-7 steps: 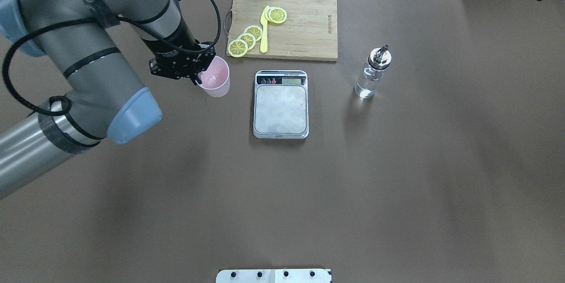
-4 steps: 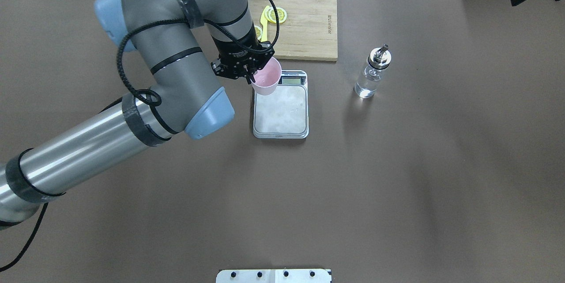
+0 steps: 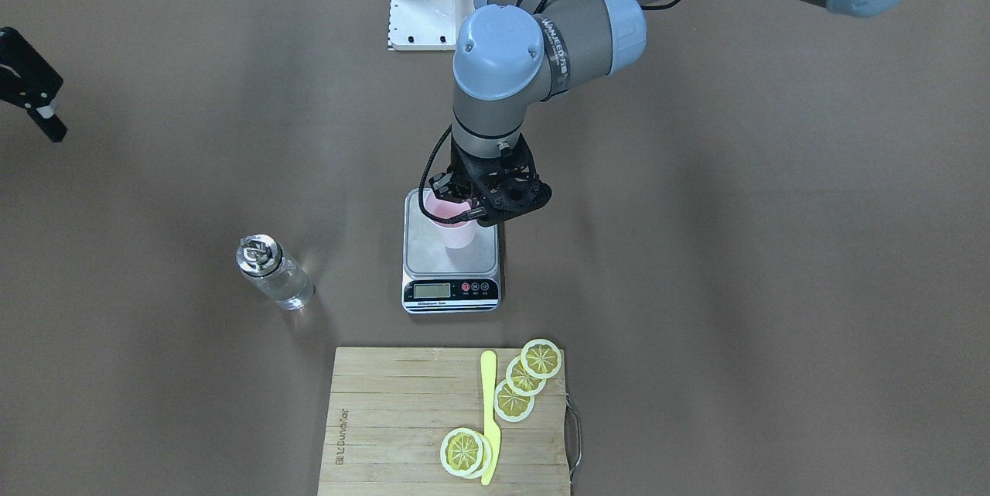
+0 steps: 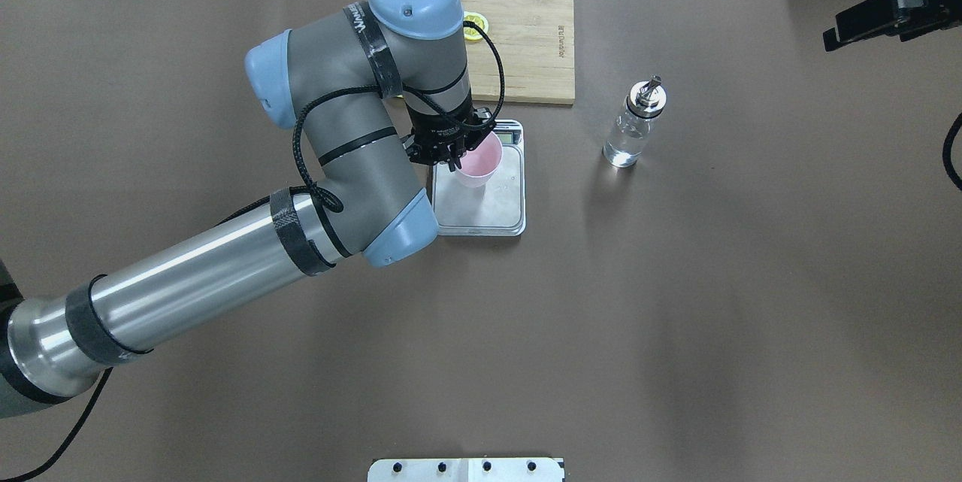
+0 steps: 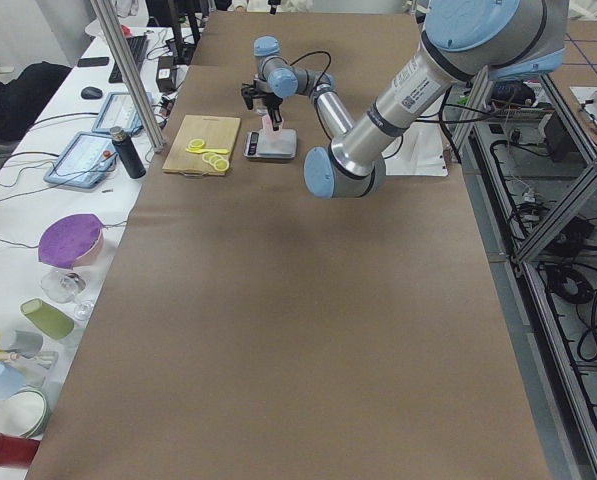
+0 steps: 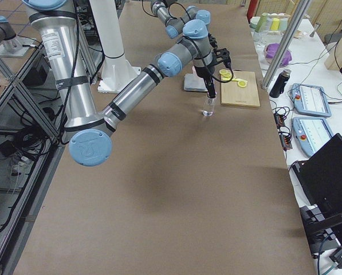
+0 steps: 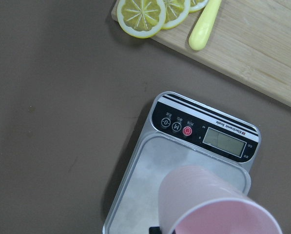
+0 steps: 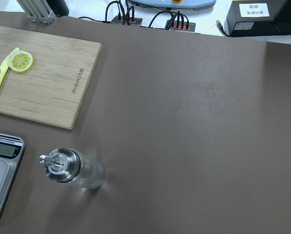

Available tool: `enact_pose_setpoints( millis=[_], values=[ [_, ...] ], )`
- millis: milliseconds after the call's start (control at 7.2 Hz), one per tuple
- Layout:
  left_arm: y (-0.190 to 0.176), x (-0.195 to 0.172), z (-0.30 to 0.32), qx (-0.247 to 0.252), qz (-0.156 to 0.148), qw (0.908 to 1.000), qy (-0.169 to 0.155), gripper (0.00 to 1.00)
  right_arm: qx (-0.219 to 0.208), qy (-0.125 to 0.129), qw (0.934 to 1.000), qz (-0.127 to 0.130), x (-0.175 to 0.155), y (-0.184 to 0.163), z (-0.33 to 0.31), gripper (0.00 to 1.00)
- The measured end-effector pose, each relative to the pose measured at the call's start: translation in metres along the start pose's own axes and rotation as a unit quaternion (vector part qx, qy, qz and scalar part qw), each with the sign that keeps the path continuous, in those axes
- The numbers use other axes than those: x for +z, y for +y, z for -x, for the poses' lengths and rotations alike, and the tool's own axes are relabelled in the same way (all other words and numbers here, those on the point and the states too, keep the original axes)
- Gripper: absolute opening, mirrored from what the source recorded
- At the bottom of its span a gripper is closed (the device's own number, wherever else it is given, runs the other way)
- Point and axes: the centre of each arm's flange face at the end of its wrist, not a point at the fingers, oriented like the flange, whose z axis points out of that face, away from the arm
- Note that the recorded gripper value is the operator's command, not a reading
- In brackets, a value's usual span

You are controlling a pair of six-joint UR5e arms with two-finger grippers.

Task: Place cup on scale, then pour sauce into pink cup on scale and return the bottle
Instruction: 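Release the cup with the left gripper while the right gripper reaches the bottle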

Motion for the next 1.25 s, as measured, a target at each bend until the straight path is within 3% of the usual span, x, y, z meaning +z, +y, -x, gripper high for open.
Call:
enact_pose_setpoints(
  millis=[139,278,417,694,972,1250],
  values=[
    [0.005,0.005,-0.001,0.001,0.002,1.0000,-0.002,0.03,-0.003,0.001,1.0000,-0.006,0.001,0.007,0.016,1.00],
    [0.007,0.006,-0.001,-0.004,0.003,1.0000,-0.002,0.64,-0.010,0.004,0.9999,-0.012,0.001,0.012,0.028,1.00],
    [0.006,0.007,-0.001,-0.011,0.002,0.9999,0.003,0.98,-0.022,0.008,0.9994,-0.024,0.001,0.015,0.040,1.00],
    [0.001,0.003,0.002,-0.009,-0.002,0.9999,0.012,0.98,-0.048,0.001,0.9973,-0.056,0.005,0.018,0.057,1.00],
    [-0.021,-0.018,0.031,-0.002,-0.012,0.9997,0.019,0.98,-0.046,-0.012,0.9942,-0.096,0.007,0.025,0.064,1.00],
    [-0.047,-0.053,0.089,0.022,-0.015,0.9995,0.015,0.98,-0.058,-0.020,0.9884,-0.139,0.037,0.063,0.068,1.00]
  ],
)
